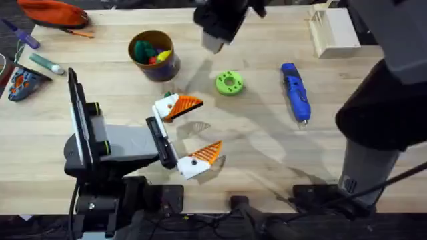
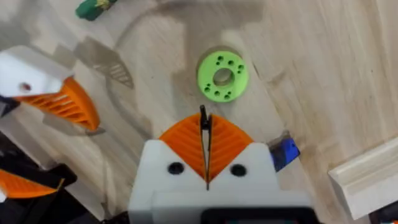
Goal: Pick up the gripper from the table and insert it into the empty holder that is missing its gripper. Then pick up a screw, insert it into the mounting hole, and use the screwdriver to tighten it. Finally, clean up the table by picking up the vegetable and placing it into the bucket.
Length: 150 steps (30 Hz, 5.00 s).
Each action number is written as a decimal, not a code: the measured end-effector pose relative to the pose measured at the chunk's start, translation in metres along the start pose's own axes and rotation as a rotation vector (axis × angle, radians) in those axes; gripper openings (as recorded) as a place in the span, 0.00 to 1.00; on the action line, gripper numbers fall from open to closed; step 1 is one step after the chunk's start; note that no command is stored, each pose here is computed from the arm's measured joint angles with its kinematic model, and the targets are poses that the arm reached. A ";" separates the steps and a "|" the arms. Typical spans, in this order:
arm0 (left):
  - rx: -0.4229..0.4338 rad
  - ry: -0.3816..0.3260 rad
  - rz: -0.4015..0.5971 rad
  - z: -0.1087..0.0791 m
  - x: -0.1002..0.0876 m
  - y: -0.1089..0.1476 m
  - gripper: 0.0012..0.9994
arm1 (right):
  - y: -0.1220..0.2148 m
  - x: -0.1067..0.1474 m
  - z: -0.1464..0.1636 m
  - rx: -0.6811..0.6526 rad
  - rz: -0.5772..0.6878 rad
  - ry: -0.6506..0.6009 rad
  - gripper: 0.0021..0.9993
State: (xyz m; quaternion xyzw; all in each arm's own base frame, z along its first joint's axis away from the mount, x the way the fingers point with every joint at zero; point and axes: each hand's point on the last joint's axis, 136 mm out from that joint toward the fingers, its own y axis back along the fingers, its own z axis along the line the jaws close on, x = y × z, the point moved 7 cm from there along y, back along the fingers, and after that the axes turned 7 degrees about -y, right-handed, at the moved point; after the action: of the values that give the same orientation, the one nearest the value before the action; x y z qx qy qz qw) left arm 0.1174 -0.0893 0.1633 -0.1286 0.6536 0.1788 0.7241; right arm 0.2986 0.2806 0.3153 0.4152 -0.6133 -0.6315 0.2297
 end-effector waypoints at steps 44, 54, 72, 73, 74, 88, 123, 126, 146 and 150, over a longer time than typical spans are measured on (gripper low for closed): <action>0.000 0.000 0.000 0.000 0.000 0.000 0.99 | 0.010 0.001 0.146 -0.119 -0.008 0.401 0.01; 0.000 0.000 0.000 0.000 0.000 0.000 0.99 | 0.010 0.001 0.146 -0.119 -0.005 0.401 0.01; 0.000 0.000 0.000 0.000 0.000 0.000 0.99 | 0.010 -0.004 0.147 -0.117 -0.033 0.398 0.01; 0.000 0.000 0.000 0.000 0.000 0.000 0.99 | 0.010 -0.005 0.146 -0.117 -0.037 0.397 0.01; 0.000 0.000 0.000 0.000 0.000 0.000 0.99 | 0.010 -0.005 0.146 -0.117 -0.038 0.396 0.01; 0.000 0.000 0.000 0.000 0.000 0.000 0.99 | 0.009 -0.006 0.145 -0.115 -0.042 0.392 0.01; 0.000 0.001 0.000 0.000 0.000 0.000 0.99 | -0.006 -0.010 0.143 -0.096 -0.007 0.386 0.01; 0.000 0.001 0.000 0.000 0.000 0.000 0.99 | -0.006 -0.009 0.144 -0.096 -0.007 0.387 0.01; 0.000 0.010 0.001 0.000 0.000 0.000 0.99 | -0.009 -0.011 0.149 -0.097 -0.008 0.396 0.01; 0.000 0.005 0.000 0.000 0.000 0.000 0.99 | -0.014 -0.011 0.152 -0.108 0.005 0.398 0.01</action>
State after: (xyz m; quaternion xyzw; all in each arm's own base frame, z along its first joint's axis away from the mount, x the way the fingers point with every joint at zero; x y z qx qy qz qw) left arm 0.1173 -0.0893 0.1632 -0.1288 0.6555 0.1784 0.7225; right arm 0.1855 0.3802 0.2902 0.5173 -0.5221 -0.5684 0.3697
